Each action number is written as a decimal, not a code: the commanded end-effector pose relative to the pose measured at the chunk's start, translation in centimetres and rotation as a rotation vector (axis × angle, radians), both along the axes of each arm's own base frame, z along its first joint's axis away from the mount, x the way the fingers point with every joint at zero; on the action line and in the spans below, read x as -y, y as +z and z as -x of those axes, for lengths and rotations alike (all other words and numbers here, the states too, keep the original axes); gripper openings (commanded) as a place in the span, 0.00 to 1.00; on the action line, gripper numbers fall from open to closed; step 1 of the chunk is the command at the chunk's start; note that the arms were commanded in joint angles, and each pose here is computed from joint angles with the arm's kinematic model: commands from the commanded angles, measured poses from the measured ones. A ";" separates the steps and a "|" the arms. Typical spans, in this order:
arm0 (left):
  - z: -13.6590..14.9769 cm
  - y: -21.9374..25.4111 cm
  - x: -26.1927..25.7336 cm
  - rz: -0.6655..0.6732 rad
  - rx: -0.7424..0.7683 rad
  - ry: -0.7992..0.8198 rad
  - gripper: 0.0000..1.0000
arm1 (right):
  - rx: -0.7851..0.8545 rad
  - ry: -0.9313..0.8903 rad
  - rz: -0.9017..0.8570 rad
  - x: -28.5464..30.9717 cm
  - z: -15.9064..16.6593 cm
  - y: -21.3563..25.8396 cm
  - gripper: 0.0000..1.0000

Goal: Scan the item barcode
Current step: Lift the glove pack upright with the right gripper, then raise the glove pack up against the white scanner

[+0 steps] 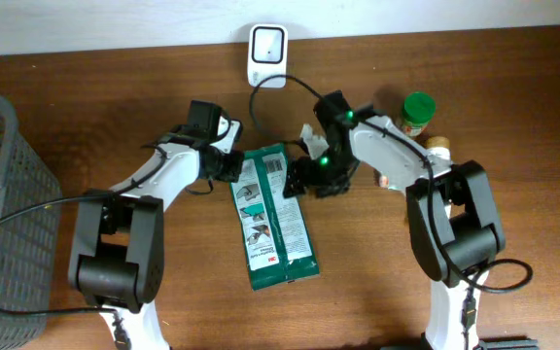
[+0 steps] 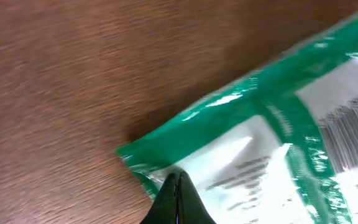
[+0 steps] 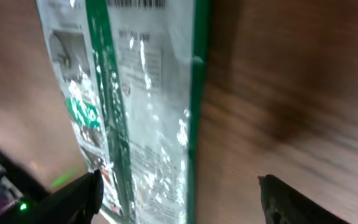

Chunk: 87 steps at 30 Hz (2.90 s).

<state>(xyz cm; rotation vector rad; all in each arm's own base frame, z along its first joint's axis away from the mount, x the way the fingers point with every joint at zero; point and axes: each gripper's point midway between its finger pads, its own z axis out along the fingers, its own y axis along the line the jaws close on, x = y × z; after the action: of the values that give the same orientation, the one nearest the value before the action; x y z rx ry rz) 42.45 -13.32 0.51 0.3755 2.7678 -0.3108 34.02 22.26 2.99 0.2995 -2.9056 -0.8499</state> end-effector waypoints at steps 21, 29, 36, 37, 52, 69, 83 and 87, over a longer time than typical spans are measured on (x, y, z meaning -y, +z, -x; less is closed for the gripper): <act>1.4 -1.3 -2.8 0.028 -0.140 0.197 0.00 | 0.101 -0.062 -0.201 -4.9 -0.2 0.8 0.04; -3.0 7.7 -9.2 0.085 -0.039 0.344 0.22 | 0.351 0.135 -0.407 -5.3 0.4 13.0 0.04; -3.6 8.8 -12.2 0.083 -0.010 0.410 0.68 | 0.487 0.217 -0.518 -5.2 2.5 22.5 0.04; -3.6 8.7 -12.3 0.079 -0.010 0.411 0.88 | 0.489 0.225 -0.548 -5.2 2.8 23.7 0.04; -3.3 8.4 -18.3 -0.146 0.025 0.542 0.99 | 0.574 0.289 -0.698 -5.5 3.4 30.1 0.04; -3.3 8.4 -18.3 -0.146 0.025 0.542 0.99 | 0.561 0.134 -0.844 -4.7 -1.0 34.0 0.04; -3.3 8.4 -18.3 -0.146 0.025 0.542 0.99 | 1.345 -0.050 0.955 3.9 -19.4 21.1 0.04; -3.3 8.4 -18.3 -0.146 0.025 0.542 0.99 | 1.426 0.101 1.344 3.6 -22.6 18.6 0.04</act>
<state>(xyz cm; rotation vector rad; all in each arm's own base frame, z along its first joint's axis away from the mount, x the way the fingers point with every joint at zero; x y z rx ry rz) 45.36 4.69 7.20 -0.3384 2.7803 0.0166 55.83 19.89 22.47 0.9768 -3.9172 1.4073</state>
